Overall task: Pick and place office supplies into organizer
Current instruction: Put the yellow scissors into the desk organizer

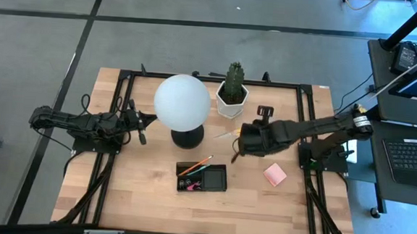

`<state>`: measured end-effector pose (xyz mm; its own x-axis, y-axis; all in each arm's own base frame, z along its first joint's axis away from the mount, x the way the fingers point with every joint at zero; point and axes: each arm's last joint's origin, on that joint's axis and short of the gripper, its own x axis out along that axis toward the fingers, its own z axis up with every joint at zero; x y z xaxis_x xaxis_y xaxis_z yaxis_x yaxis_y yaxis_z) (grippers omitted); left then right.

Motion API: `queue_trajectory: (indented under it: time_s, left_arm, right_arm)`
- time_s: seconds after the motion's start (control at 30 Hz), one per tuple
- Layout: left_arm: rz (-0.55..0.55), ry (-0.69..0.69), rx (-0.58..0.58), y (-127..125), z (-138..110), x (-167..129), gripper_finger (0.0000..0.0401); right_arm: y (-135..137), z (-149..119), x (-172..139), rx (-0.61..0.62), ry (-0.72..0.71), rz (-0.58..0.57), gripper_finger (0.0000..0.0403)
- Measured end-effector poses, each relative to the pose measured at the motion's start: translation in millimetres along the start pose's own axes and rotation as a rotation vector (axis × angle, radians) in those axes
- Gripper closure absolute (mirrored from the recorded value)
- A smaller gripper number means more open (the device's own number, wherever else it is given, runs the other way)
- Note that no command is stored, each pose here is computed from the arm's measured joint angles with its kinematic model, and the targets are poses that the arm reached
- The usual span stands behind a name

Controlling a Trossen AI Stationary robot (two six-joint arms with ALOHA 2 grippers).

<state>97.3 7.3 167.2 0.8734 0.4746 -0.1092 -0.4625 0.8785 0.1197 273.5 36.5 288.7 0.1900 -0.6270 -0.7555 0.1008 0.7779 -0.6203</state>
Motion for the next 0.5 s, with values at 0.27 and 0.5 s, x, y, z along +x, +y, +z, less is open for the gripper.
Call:
queue_trajectory:
  time_s: [0.27,0.5]
  left_arm:
    - [0.000,0.000,-0.005,0.0,-0.1,0.0,0.0397]
    - [0.000,0.000,-0.009,0.0,0.0,0.0,0.0397]
  right_arm:
    - [18.6,7.4,-41.1,-0.134,-0.144,-0.059,0.0394]
    - [56.0,37.0,-46.6,-0.351,-0.179,-0.185,0.0394]
